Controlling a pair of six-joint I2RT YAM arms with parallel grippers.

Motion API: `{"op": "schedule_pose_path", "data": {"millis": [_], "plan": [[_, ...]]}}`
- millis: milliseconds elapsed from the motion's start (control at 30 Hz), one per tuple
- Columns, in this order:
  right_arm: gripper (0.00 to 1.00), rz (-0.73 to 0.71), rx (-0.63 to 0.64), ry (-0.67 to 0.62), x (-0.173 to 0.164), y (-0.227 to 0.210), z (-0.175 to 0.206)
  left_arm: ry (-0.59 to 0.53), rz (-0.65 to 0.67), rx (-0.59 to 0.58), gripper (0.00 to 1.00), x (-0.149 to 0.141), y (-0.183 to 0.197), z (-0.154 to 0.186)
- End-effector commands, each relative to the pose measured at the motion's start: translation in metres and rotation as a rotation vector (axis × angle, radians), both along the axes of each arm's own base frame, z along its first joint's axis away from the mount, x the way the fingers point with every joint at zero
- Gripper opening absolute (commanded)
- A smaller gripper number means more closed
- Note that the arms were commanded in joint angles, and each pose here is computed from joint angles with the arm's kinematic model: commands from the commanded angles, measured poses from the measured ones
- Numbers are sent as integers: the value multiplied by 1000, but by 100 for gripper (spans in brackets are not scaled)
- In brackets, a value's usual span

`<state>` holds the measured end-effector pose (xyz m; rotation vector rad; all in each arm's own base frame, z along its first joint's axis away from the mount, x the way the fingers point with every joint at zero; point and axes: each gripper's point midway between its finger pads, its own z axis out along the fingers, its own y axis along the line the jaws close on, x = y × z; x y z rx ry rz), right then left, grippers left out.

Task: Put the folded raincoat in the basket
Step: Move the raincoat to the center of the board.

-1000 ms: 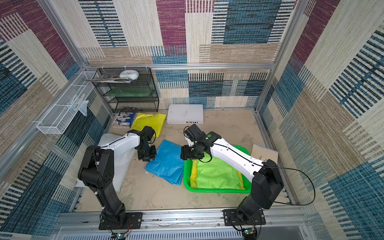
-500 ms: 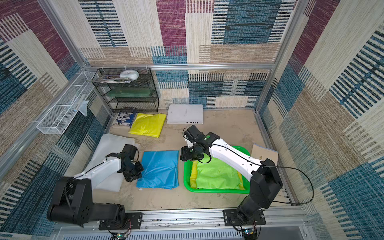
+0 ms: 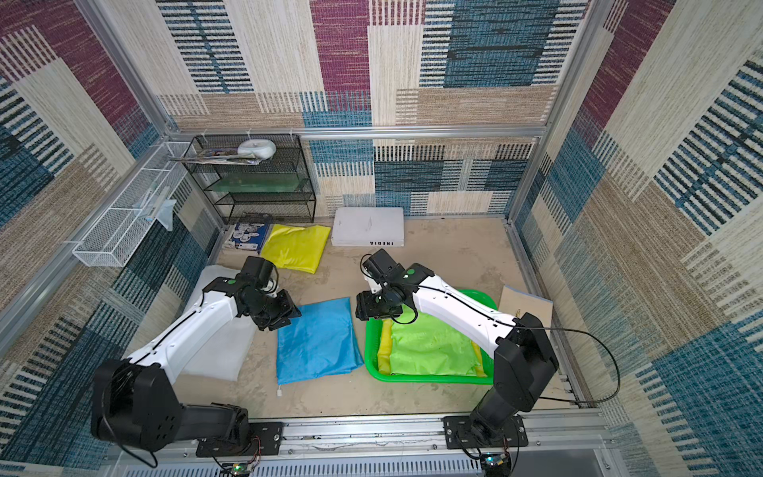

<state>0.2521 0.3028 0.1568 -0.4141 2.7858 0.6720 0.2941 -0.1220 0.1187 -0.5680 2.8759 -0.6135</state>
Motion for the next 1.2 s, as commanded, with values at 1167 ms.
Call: {"op": "schedule_pose_path", "data": {"millis": [1167], "plan": [[65,-21,20,20,-12,0,2,170,34,240,34,45,64,-32]]}}
